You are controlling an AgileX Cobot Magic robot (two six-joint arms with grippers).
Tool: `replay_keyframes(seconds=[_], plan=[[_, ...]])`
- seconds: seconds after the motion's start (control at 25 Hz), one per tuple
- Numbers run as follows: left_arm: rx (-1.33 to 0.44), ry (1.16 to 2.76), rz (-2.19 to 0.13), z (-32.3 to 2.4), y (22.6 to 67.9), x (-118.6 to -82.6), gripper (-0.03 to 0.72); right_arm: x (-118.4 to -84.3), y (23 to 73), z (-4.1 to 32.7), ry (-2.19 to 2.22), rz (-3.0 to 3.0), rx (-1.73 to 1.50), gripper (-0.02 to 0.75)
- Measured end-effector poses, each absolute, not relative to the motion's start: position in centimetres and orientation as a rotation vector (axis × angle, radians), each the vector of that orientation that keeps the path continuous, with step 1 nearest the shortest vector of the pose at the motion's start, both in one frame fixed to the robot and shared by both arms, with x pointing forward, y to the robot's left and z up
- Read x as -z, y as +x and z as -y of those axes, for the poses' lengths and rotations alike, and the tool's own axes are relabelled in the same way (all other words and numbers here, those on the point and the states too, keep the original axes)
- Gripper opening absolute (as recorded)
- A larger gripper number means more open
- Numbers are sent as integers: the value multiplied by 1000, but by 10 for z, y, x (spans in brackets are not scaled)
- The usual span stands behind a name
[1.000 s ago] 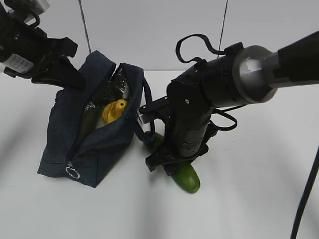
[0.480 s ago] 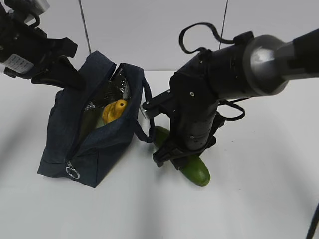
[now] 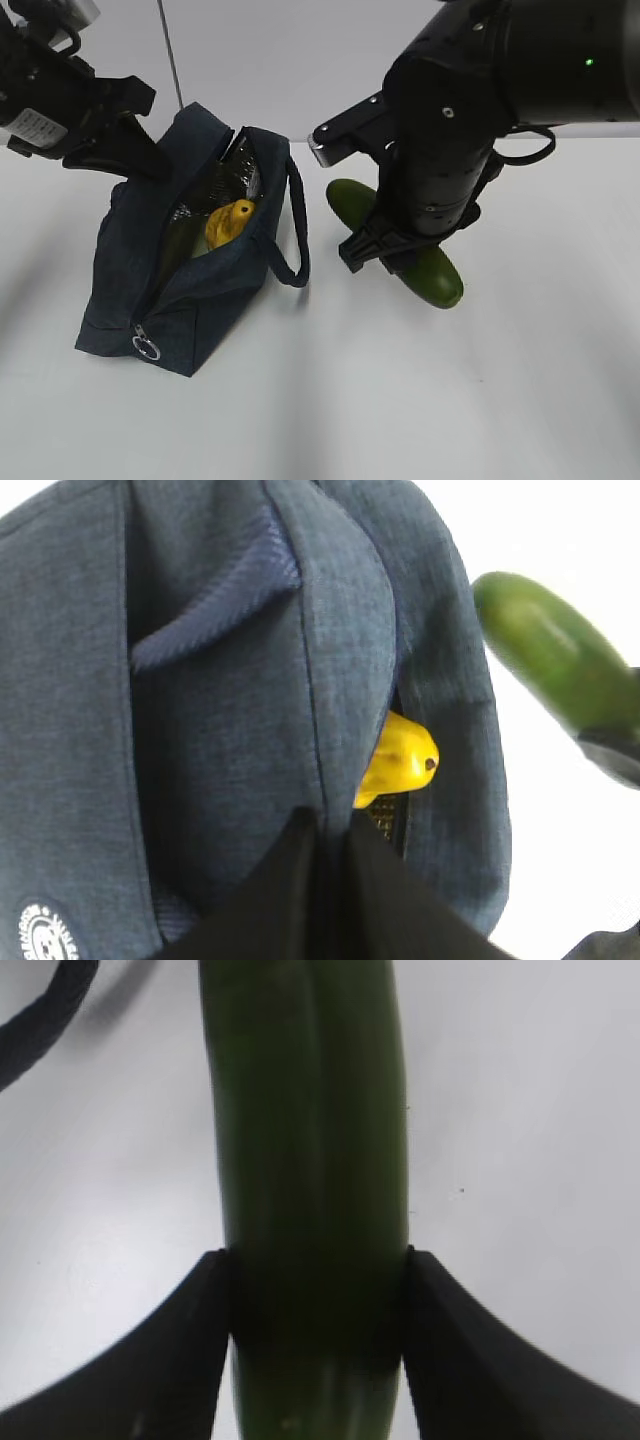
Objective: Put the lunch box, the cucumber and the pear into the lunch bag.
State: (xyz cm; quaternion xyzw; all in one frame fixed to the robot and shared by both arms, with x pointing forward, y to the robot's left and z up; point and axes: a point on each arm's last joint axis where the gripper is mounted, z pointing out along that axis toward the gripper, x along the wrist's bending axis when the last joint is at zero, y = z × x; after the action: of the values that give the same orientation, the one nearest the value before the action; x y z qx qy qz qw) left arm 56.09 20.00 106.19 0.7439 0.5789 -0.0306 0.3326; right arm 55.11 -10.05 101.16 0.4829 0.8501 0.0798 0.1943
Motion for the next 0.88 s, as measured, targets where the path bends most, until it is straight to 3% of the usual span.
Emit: replay_keyframes(seconds=[0.44,0.88], plan=[[83,1945,-1512,-200,561,-1062,0,-1078,534,95,1495,-2236,-776,377],[84,1937,-1513,-200,561,-1062,0,-1094,539,66,1803,-2034,-1407,377]])
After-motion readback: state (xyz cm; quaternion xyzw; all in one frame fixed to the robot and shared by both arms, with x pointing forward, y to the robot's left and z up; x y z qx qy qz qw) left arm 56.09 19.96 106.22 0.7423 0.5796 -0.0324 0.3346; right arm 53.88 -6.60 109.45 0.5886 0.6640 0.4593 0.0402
